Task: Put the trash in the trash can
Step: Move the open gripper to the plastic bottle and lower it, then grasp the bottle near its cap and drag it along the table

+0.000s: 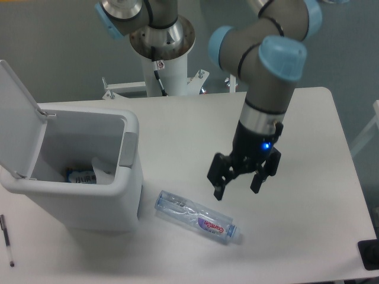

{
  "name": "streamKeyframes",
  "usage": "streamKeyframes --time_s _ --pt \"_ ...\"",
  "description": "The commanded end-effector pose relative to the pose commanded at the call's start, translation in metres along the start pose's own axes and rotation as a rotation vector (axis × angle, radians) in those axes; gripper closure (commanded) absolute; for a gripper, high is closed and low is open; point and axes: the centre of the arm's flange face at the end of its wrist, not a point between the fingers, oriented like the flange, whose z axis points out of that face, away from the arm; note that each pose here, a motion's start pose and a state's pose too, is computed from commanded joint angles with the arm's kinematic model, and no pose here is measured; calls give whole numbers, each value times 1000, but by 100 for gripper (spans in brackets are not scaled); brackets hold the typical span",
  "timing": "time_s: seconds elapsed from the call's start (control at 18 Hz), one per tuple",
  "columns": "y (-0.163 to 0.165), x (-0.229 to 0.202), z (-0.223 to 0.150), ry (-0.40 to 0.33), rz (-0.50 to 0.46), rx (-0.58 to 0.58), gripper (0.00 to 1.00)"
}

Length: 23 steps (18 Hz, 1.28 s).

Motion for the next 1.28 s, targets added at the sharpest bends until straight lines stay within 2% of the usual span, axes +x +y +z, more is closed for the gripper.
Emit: streamKeyframes --time_s 0.22,0.39,0.83,1.11,1.28 --pt "-14 8 46 -100 -104 -94 0" --pt "-26 10 68 -131 -182 -151 0" --pt "-23 11 122 -249 -263 -190 0" --pt "-14 13 149 -281 -339 -213 0" --pt "-16 14 151 -287 -372 -209 0"
